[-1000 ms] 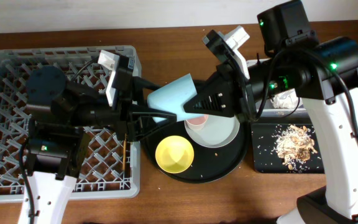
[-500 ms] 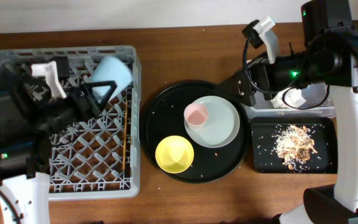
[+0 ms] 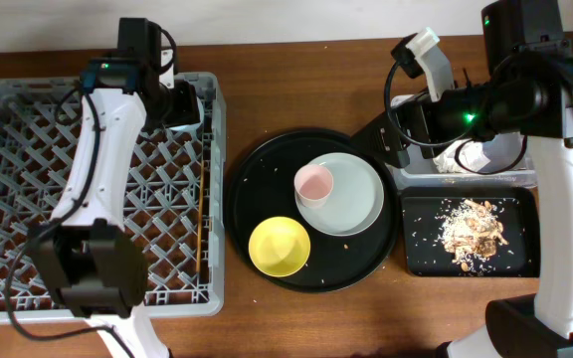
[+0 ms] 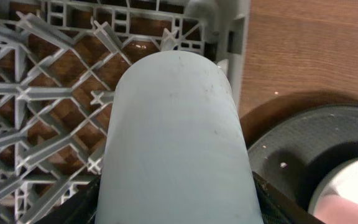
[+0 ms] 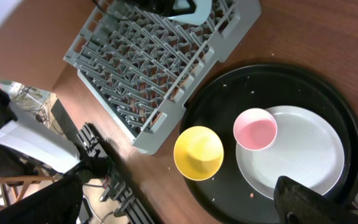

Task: Sort waste into correct bins and load items into the dishwasher rack
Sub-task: 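Hand the blue cup to the left gripper and place it in the rack, then grasp the pink cup with the right gripper and lift it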

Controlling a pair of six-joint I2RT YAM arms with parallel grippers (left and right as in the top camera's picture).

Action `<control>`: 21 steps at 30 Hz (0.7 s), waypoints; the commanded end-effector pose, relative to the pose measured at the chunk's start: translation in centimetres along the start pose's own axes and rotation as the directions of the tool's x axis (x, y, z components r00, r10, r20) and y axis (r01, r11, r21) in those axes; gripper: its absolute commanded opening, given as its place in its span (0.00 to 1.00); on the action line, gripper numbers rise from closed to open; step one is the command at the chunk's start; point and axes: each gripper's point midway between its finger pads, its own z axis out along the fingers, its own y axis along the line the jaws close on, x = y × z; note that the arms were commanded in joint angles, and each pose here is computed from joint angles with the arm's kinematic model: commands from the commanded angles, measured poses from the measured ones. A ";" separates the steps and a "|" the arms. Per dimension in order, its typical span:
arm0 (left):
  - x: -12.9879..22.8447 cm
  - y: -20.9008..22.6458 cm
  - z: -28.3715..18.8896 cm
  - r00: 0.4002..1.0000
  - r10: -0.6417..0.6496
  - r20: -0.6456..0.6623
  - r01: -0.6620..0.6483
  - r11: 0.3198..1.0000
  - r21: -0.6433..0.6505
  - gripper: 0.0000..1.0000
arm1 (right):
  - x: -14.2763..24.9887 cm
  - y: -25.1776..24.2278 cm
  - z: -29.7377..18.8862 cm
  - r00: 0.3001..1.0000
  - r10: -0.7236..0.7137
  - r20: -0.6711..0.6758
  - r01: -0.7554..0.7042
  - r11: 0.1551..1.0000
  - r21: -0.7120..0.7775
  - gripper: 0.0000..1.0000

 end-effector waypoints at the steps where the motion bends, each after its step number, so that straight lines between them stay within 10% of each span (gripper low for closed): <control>1: -0.3 0.6 1.8 1.000 0.012 -0.017 -0.013 1.000 -0.027 0.22 | 0.0 0.1 -0.2 1.000 -0.004 0.004 0.004 1.000 0.005 0.99; 6: -0.5 0.6 2.4 1.000 0.011 -0.016 -0.012 1.000 -0.027 0.99 | 0.0 0.1 -0.2 1.000 -0.004 0.004 0.004 1.000 0.005 0.99; 13: -1.7 -0.2 -5.8 0.995 0.017 0.094 -0.017 1.000 -0.002 0.99 | 0.0 0.1 -0.2 1.000 -0.004 0.004 0.004 1.000 0.005 0.99; 21: 5.7 -1.3 -21.3 0.980 0.022 0.197 -0.041 0.995 0.093 0.99 | -0.2 1.3 -0.2 1.000 -0.001 0.020 0.003 0.998 -0.067 0.99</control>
